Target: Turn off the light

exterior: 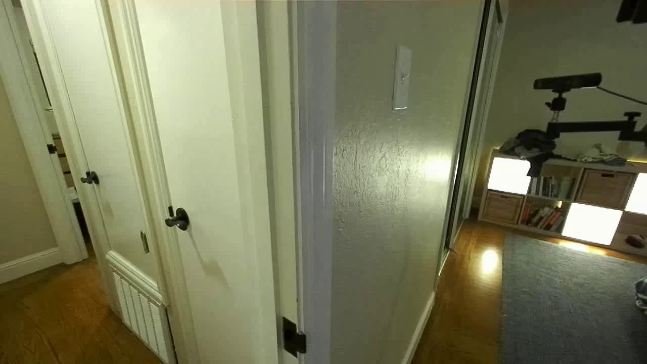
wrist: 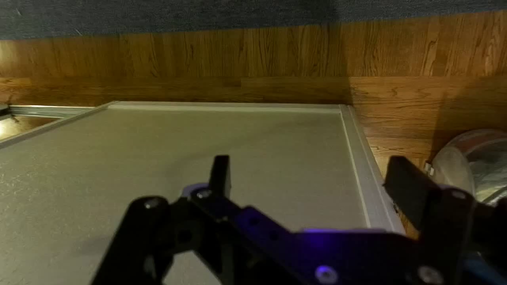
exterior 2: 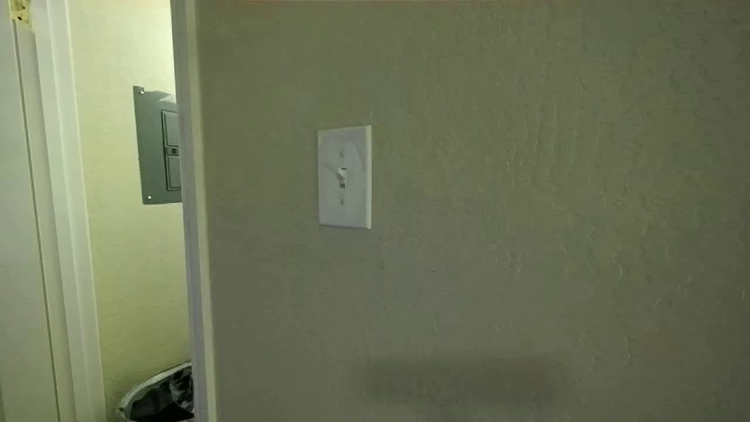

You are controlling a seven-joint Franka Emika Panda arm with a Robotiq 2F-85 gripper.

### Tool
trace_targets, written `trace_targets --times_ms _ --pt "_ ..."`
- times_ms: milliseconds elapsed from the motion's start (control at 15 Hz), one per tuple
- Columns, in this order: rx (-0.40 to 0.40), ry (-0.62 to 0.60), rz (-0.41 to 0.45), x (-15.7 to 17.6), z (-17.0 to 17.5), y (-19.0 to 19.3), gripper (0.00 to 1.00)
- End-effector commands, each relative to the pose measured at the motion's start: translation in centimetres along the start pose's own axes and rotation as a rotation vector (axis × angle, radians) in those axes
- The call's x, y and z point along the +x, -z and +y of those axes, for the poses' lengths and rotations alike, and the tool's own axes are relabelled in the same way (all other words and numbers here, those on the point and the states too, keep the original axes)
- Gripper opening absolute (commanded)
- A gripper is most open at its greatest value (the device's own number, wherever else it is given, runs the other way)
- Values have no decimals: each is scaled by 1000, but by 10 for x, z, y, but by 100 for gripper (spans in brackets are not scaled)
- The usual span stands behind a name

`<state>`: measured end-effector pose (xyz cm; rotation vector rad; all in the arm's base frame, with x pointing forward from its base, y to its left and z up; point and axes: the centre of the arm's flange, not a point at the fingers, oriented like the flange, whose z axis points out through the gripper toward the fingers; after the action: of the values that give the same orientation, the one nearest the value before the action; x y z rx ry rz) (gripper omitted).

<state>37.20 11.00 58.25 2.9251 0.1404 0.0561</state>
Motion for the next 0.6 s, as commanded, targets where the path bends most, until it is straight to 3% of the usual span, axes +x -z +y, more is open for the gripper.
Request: trace_targets --times_ms 0,533 --pt "0 0 0 0 0 0 100" --pt "-5 1 6 7 1 -3 100"
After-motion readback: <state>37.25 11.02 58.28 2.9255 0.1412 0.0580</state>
